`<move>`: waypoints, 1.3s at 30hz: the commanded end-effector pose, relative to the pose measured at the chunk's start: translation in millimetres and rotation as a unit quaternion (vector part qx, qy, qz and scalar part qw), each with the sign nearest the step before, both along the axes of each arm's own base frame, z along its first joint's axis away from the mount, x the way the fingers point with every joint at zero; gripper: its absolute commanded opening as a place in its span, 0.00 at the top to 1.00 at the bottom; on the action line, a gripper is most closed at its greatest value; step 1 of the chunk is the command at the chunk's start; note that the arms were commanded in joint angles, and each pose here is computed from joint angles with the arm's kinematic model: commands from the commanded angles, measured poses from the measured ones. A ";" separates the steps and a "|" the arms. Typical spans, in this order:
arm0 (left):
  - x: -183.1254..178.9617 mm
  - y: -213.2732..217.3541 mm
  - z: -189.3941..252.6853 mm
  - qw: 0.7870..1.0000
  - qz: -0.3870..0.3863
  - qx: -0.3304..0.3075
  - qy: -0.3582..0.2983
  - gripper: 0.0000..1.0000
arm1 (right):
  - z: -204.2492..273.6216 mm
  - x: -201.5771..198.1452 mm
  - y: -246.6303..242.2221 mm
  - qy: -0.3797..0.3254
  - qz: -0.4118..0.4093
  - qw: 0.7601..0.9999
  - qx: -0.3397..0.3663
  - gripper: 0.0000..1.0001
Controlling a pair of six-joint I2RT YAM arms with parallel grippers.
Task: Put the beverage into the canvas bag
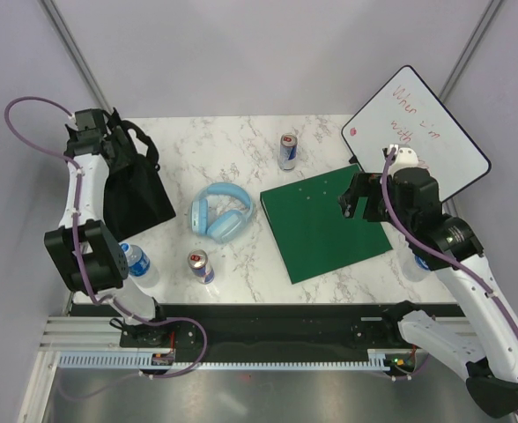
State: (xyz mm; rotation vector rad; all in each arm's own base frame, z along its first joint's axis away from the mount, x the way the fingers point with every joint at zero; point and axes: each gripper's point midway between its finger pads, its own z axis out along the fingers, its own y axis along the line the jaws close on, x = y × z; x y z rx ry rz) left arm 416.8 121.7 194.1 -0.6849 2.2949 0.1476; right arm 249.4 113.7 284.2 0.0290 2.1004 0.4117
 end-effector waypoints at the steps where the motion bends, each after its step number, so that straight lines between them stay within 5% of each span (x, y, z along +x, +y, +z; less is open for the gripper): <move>1: -4.2 -3.0 39.9 0.999 -0.003 0.005 -0.042 0.17 | 27.4 -0.1 -2.9 -0.034 -0.010 0.999 0.018 0.02; 8: -11.5 -4.5 66.5 0.998 -0.001 0.010 -0.064 0.03 | 30.3 -2.3 -5.7 -0.043 -0.009 0.999 0.011 0.02; 24: -33.1 -29.6 183.5 0.978 -0.051 0.019 -0.199 0.04 | 19.0 7.9 -1.6 -0.030 -0.011 0.999 0.007 0.02; 32: -59.2 -82.3 228.6 0.952 -0.149 -0.019 -0.265 0.04 | 12.7 14.9 13.6 -0.005 0.004 1.000 0.029 0.03; 39: -95.5 -144.4 221.1 0.939 -0.226 -0.019 -0.259 0.05 | -0.9 18.4 17.6 0.019 0.001 0.999 0.031 0.03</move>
